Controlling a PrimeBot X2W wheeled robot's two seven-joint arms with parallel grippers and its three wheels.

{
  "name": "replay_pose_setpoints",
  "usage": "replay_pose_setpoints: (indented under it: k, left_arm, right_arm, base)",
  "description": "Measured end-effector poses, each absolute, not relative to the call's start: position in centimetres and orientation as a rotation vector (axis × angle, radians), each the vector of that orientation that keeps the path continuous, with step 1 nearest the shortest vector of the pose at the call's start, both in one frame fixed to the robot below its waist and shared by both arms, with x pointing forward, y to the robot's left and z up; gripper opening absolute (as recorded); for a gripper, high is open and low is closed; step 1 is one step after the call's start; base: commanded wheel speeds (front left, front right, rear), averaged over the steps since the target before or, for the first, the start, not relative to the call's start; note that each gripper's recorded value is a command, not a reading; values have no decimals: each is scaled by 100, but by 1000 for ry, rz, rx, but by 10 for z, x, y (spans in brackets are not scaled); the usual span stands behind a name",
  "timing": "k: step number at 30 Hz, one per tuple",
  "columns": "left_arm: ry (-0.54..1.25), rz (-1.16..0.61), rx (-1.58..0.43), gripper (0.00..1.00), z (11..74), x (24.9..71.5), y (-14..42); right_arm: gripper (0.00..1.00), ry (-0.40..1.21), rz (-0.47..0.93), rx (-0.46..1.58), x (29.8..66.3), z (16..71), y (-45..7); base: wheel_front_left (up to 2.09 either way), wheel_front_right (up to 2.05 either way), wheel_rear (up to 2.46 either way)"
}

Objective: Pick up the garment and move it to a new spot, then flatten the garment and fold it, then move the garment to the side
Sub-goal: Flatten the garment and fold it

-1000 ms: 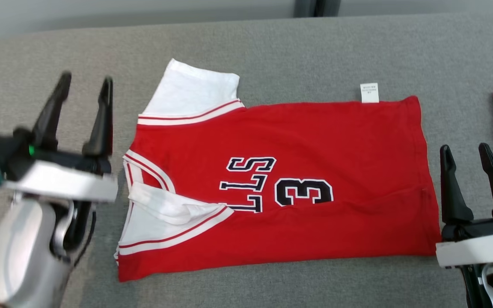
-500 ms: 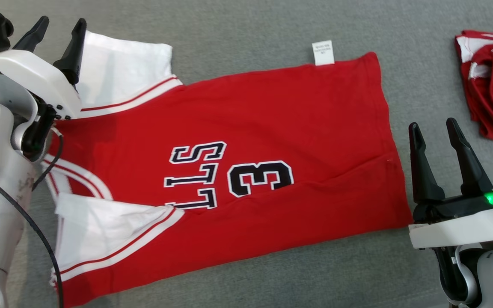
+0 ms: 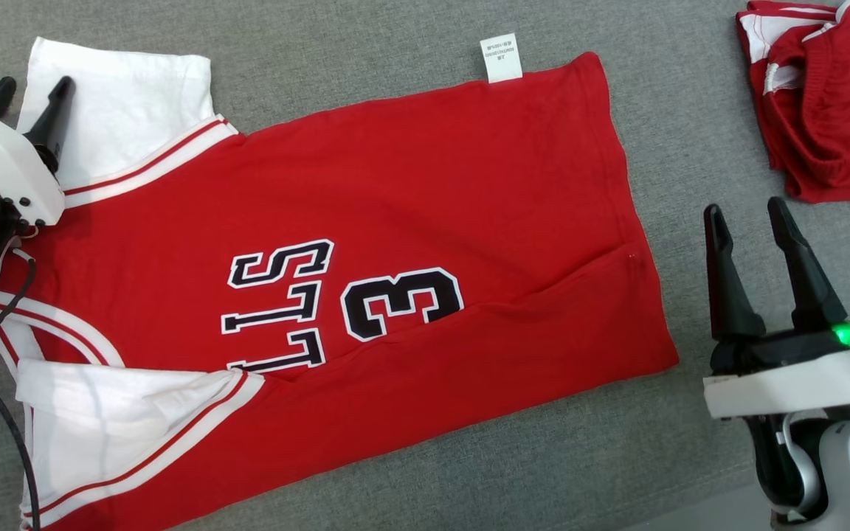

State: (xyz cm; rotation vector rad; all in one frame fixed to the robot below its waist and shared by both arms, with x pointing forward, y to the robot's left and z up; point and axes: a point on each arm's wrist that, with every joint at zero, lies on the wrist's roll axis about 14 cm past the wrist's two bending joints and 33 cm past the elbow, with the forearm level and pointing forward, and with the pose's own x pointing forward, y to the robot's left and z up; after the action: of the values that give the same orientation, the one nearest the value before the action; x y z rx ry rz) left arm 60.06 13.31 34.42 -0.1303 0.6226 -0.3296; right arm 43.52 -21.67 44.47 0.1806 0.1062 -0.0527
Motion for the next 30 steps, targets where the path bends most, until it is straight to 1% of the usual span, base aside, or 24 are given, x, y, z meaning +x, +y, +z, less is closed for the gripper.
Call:
replay_pose_setpoints:
  k: [1,5,7,10,13,15,18,24,26,27,28,30]
  left_arm:
    - [620,-331,-130,0,345,601,134]
    - [601,-322,-138,0,345,603,138]
    - [571,-315,-136,0,349,607,141]
    - [537,-314,-133,0,358,611,143]
    - [504,-318,-131,0,368,613,143]
    - [491,-319,-136,0,373,612,144]
    - [472,-315,-138,0,380,611,148]
    - [435,-317,-149,0,392,610,152]
    - [427,-321,-155,0,396,611,153]
    - [422,-322,-159,0,397,611,152]
    - [418,-323,-169,0,399,611,152]
    - [413,-325,-179,0,401,610,152]
  right_arm:
    - [100,108,-54,180,438,445,-218]
    - [100,71,-51,170,459,458,-223]
    - [100,47,-29,152,479,468,-224]
    - [100,56,10,123,510,476,-226]
    - [100,126,72,92,538,468,-216]
    - [100,194,124,75,550,455,-202]
    - [100,306,196,60,558,430,-179]
    - [100,471,249,37,560,394,-165]
    - [45,522,265,41,559,385,-160]
    - [20,551,271,43,558,380,-158]
    - [0,575,278,48,557,376,-156]
    - [0,590,286,66,560,376,-153]
  base:
    - [0,0,0]
    - [0,0,0]
    - [0,0,0]
    - [0,0,0]
    - [0,0,0]
    - [0,0,0]
    - [0,0,0]
    - [0,0,0]
    - [0,0,0]
    - [0,0,0]
    - [0,0,0]
    - [0,0,0]
